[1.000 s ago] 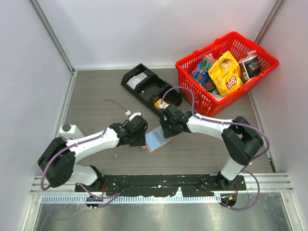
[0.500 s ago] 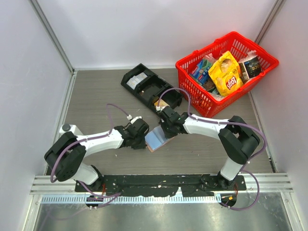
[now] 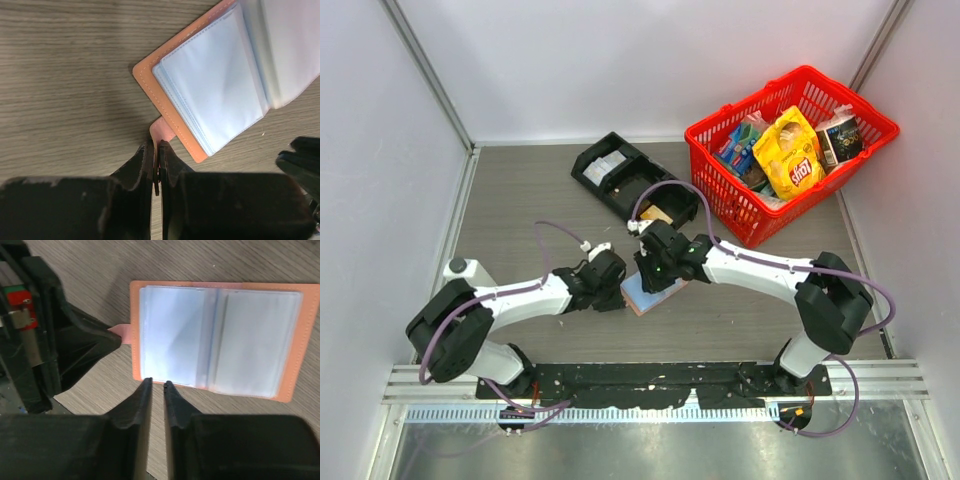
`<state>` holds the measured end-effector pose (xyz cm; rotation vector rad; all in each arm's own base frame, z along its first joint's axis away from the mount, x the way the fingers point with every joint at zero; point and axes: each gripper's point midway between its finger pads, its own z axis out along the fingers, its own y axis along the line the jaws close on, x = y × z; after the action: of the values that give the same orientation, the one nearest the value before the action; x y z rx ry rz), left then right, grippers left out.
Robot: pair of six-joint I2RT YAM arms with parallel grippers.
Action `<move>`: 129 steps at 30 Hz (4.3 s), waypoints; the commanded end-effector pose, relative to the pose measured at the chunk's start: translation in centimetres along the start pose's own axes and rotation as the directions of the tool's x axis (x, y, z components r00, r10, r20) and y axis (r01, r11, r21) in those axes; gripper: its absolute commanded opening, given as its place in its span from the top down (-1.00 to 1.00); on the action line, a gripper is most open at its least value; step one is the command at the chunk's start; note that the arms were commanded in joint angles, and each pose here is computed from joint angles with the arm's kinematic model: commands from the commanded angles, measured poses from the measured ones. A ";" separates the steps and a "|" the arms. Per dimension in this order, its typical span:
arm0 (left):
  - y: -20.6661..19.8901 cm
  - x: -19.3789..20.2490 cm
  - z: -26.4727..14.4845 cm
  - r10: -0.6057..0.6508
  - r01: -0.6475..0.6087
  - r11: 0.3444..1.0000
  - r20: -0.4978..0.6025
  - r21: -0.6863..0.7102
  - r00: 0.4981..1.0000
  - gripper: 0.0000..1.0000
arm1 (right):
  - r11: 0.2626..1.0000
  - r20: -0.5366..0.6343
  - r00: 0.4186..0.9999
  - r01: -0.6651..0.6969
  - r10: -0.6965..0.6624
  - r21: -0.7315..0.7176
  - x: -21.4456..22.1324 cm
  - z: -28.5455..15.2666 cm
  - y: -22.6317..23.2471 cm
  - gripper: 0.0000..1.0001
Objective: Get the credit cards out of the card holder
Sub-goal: Remove the credit card from the card holder.
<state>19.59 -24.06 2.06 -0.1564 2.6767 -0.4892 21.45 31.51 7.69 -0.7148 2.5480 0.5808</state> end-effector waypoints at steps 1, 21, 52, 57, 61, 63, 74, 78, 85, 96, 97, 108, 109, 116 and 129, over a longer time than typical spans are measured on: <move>0.5 -0.9 -1.1 -0.030 0.030 1.000 0.071 0.003 0.997 0.84 | 0.994 0.054 0.998 0.023 -0.029 0.110 -1.5 -2.0 -1.4 0.43; 1.0 -0.6 -0.4 -0.037 0.038 0.999 0.071 -0.015 0.997 0.88 | 0.954 0.022 0.996 -0.086 0.084 0.289 -0.4 2.5 -7.5 -0.24; 0.9 -0.4 -0.2 -0.041 0.042 0.999 0.060 -0.013 0.997 0.90 | 0.955 -0.014 0.994 -0.099 0.107 0.279 1.7 3.6 -7.0 -0.01; 0.7 -0.4 -0.2 -0.041 0.042 0.999 0.057 -0.007 0.998 0.90 | 0.961 -0.010 0.994 -0.104 0.110 0.254 1.7 3.4 -6.4 0.27; 0.6 -0.4 -0.1 -0.038 0.039 0.999 0.054 -0.003 0.998 0.90 | 0.966 0.002 0.994 -0.104 0.107 0.237 1.3 3.0 -5.9 0.45; 0.5 -0.4 -0.1 -0.040 0.040 0.999 0.052 0.000 0.998 0.90 | 0.968 0.009 0.994 -0.105 0.106 0.227 1.1 2.8 -5.6 0.51; 0.5 -0.4 -0.1 -0.042 0.042 0.999 0.055 0.002 0.998 0.90 | 0.977 0.060 0.994 -0.103 0.093 0.189 -0.9 0.7 -4.2 0.89; 0.5 -0.4 -0.3 -0.045 0.044 0.999 0.060 0.008 0.997 0.91 | 0.988 0.069 0.993 -0.108 0.101 0.112 -1.3 0.6 -2.4 0.93; 0.9 -1.2 -1.5 -0.106 0.101 0.994 0.134 0.040 0.985 0.79 | 0.997 0.058 0.995 -0.078 0.080 -0.023 -1.2 1.3 2.5 0.93; 4.3 -2.2 -5.1 -0.261 0.256 0.965 0.281 0.056 0.924 0.44 | 0.997 -0.021 1.000 -0.018 0.017 -0.072 0.2 4.0 6.7 0.35; 4.6 -2.5 -5.8 -0.284 0.275 0.959 0.303 0.073 0.910 0.42 | 0.997 -0.034 0.999 -0.015 0.012 -0.077 0.4 4.4 6.9 0.25; 3.2 -4.7 -11.4 -0.340 0.260 0.934 0.380 0.247 0.860 0.28 | 0.998 0.084 0.996 0.036 -0.031 -0.055 -3.2 1.0 7.7 -0.07; 2.3 -5.0 -11.8 -0.339 0.247 0.930 0.373 0.273 0.864 0.28 | 0.999 0.109 0.994 0.032 -0.030 -0.022 -3.5 0.6 7.1 -0.07; -4.1 -5.7 -11.6 -0.325 0.202 0.887 0.252 0.414 0.911 0.27 | 0.989 0.209 0.968 -0.149 0.141 0.022 -3.2 -2.0 1.8 0.08; -9.8 -4.3 -5.0 -0.241 0.199 0.883 0.047 0.425 0.969 0.27 | 0.937 0.197 0.917 -0.344 0.348 -0.055 0.5 -0.9 -3.9 0.51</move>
<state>20.84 -27.47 9.13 -0.4171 2.4497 -0.9116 21.86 26.08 5.04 -0.2251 2.5832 0.6073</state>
